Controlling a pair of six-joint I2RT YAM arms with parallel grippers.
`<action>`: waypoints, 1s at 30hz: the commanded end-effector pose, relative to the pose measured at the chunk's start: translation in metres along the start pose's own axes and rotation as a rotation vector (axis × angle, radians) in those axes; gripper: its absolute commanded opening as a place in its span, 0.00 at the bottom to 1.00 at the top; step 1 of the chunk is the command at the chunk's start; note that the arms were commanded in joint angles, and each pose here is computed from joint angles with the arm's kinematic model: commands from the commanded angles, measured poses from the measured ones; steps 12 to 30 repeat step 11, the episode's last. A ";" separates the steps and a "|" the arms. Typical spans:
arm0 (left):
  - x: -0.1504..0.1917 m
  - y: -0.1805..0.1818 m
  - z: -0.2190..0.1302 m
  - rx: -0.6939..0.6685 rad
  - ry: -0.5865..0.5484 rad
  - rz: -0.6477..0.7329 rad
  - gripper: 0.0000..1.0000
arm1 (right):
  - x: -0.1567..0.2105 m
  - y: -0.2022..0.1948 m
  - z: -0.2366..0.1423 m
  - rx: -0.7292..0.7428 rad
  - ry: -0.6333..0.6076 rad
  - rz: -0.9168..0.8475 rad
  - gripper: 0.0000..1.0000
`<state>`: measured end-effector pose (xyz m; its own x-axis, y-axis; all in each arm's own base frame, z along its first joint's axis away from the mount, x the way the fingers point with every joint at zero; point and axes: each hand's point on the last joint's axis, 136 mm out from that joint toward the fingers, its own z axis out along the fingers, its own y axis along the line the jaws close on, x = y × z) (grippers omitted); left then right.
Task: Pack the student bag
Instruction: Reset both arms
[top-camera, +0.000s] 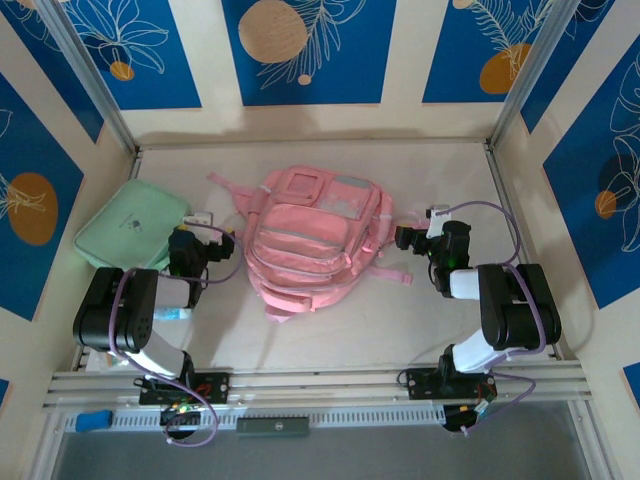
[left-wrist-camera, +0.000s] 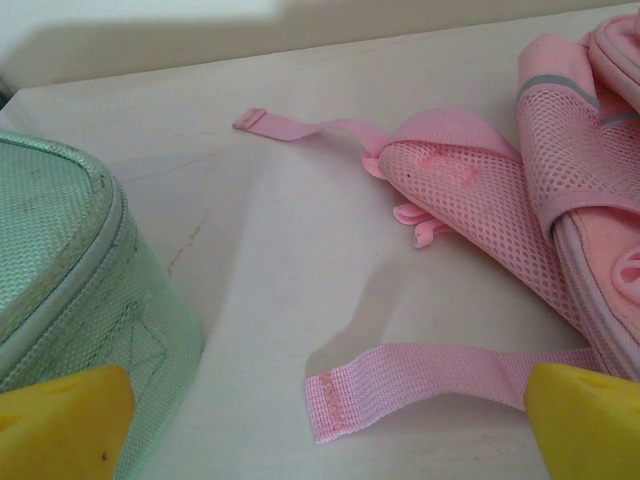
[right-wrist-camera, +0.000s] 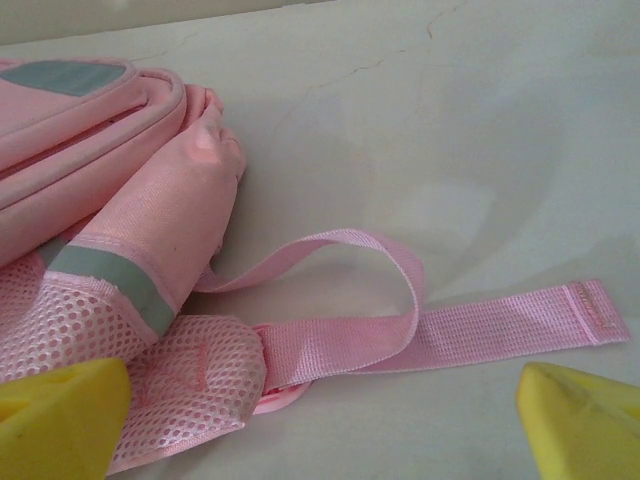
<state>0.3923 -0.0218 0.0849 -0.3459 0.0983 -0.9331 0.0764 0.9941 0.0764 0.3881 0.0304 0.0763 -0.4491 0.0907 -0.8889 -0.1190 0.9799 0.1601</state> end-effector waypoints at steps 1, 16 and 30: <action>-0.008 -0.003 0.002 0.026 -0.024 -0.016 0.99 | -0.018 0.004 0.000 -0.022 -0.056 -0.031 0.99; -0.008 -0.005 0.002 0.041 -0.024 -0.010 0.99 | -0.019 0.005 0.000 -0.023 -0.059 -0.034 0.99; -0.008 -0.005 0.002 0.041 -0.024 -0.010 0.99 | -0.019 0.005 0.000 -0.023 -0.059 -0.034 0.99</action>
